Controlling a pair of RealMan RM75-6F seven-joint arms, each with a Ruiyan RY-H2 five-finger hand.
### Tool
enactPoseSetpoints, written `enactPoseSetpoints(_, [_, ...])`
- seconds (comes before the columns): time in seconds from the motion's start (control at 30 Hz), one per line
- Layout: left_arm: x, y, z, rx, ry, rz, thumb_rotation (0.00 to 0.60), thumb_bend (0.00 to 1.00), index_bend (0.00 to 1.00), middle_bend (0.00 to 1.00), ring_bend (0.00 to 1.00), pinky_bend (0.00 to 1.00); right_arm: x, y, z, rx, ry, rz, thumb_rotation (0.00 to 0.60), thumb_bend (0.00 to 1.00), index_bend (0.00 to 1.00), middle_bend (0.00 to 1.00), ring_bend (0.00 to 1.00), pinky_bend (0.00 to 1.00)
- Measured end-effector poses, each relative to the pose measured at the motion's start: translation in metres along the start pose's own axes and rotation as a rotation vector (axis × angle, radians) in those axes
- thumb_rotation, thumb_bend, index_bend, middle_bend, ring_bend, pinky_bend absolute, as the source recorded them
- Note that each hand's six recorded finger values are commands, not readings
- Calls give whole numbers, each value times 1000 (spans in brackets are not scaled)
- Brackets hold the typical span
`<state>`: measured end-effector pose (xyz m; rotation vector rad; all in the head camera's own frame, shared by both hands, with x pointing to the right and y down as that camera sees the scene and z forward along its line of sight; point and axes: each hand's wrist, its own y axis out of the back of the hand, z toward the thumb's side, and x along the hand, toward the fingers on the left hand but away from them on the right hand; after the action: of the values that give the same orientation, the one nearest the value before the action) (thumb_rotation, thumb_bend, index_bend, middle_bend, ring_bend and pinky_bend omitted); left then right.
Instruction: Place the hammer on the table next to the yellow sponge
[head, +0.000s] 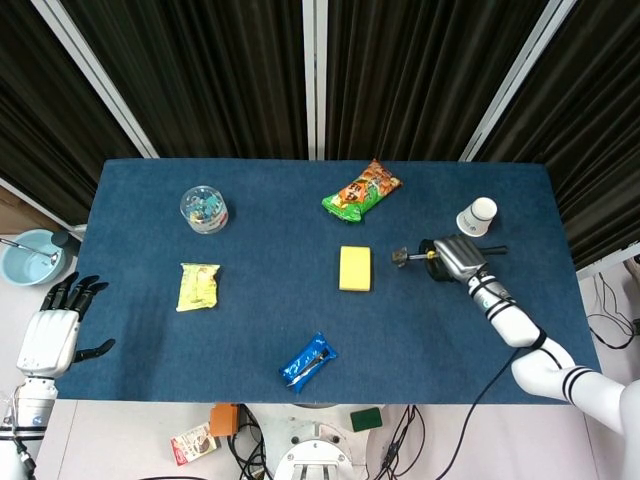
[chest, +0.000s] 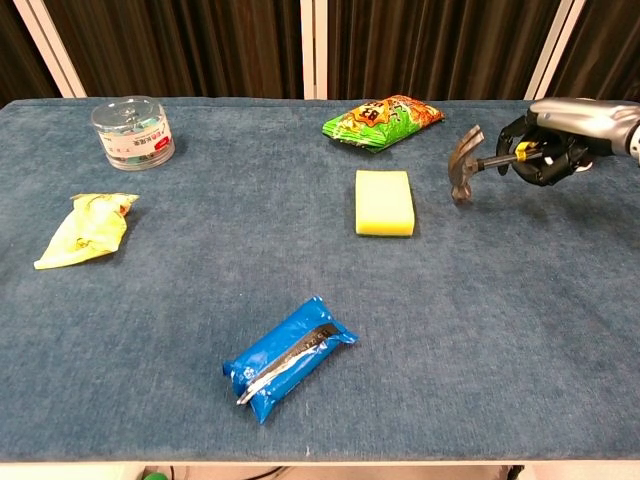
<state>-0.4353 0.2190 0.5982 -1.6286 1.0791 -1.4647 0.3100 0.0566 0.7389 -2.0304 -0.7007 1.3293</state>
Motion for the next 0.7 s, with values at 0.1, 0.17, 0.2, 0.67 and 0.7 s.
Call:
enactPoseSetpoints(0.1, [-1, 1, 0, 0, 1, 1, 600, 63, 185, 131, 25, 115, 4, 7, 5, -40, 24, -27, 600, 1000, 943, 774, 652, 763])
enactPoseSetpoints(0.17, [-1, 1, 0, -1, 1, 2, 600, 62, 185, 131, 25, 115, 6, 11, 10, -78, 40, -42, 600, 1000, 945, 780, 659, 775])
enactPoseSetpoints(0.2, [-1, 1, 1, -2, 1, 3, 600, 63, 185, 131, 25, 115, 7, 12, 13, -97, 45, -44, 600, 1000, 945, 781, 661, 778])
enactPoseSetpoints(0.67, [-2, 1, -2, 5, 6, -3, 600, 63, 184, 132, 25, 114, -14, 2, 66, -254, 69, 13, 600, 1000, 964, 805, 688, 804])
enactPoseSetpoints(0.7, [-3, 1, -3, 5, 9, -4, 600, 63, 183, 132, 24, 114, -16, -1, 68, -249, 63, 19, 600, 1000, 964, 805, 689, 805])
